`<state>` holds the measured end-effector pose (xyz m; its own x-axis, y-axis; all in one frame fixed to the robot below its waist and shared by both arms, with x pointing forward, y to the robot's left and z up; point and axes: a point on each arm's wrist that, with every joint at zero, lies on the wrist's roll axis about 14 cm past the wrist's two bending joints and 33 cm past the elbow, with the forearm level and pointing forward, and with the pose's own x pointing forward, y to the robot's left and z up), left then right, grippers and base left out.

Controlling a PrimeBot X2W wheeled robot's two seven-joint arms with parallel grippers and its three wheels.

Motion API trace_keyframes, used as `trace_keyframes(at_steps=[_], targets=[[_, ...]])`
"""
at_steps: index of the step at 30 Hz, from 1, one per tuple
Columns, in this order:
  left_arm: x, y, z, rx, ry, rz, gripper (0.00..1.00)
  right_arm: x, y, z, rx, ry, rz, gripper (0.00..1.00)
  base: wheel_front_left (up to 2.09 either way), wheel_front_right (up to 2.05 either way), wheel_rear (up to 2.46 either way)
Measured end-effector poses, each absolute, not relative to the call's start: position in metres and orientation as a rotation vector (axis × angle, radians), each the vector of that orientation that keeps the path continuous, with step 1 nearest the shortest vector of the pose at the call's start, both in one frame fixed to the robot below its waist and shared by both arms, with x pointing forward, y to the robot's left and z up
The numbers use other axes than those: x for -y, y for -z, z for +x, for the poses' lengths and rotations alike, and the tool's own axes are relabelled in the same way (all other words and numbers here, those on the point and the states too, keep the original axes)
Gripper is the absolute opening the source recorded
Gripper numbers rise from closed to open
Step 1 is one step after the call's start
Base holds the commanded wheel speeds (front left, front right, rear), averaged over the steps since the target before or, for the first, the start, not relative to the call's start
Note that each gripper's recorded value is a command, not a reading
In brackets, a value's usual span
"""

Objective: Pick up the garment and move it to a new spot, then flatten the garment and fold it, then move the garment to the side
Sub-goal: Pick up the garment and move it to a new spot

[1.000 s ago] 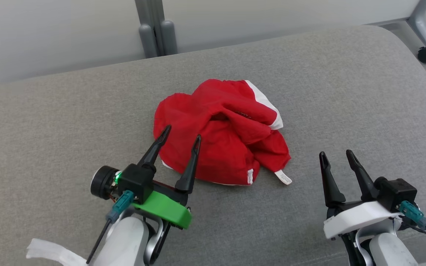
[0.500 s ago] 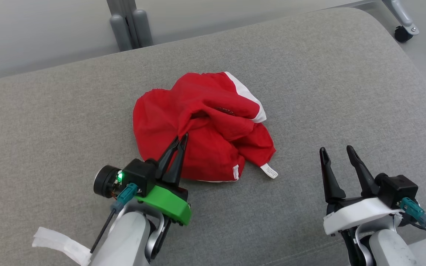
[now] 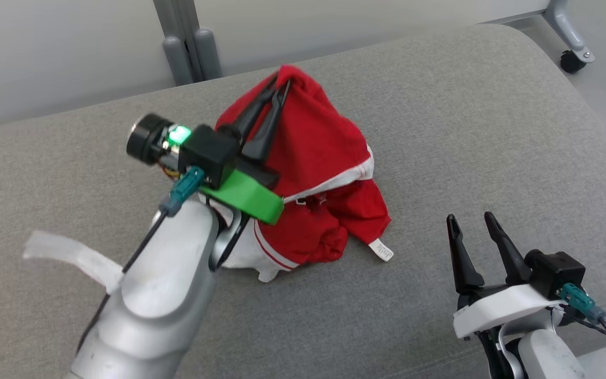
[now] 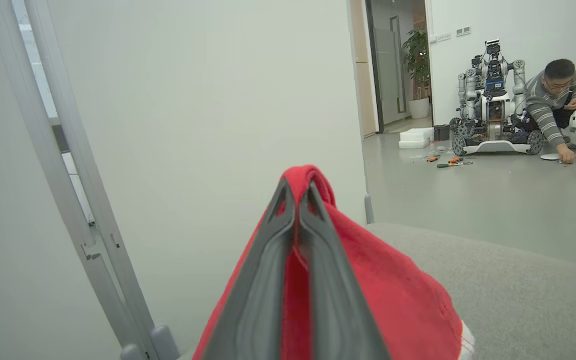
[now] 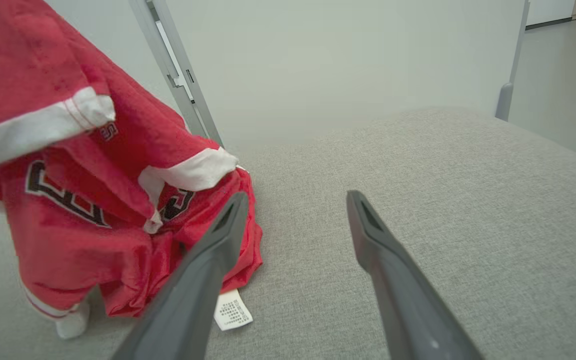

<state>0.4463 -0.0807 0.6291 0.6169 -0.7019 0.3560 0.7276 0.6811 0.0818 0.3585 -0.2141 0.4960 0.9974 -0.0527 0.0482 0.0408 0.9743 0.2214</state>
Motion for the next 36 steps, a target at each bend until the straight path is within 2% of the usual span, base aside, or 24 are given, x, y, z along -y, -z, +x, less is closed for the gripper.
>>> trace_keyframes(at_steps=[9,15,27,36], targets=[[0.108,-0.763,0.461,0.694,0.905,-0.018,0.0,0.224,-0.492,0.352,0.045,0.087,0.234,1.0,0.0,0.0,0.0],[0.106,-0.815,0.463,0.811,0.904,-0.008,0.0,0.227,-0.488,0.352,0.035,0.104,0.236,1.0,0.0,0.0,0.0],[0.068,-0.81,0.487,0.774,0.806,0.029,0.0,0.212,-0.49,0.365,0.04,0.057,0.243,1.0,0.0,0.0,0.0],[-0.021,-0.772,0.515,0.663,0.59,0.056,0.0,0.171,-0.5,0.393,0.065,-0.086,0.237,1.0,0.0,0.0,0.0]])
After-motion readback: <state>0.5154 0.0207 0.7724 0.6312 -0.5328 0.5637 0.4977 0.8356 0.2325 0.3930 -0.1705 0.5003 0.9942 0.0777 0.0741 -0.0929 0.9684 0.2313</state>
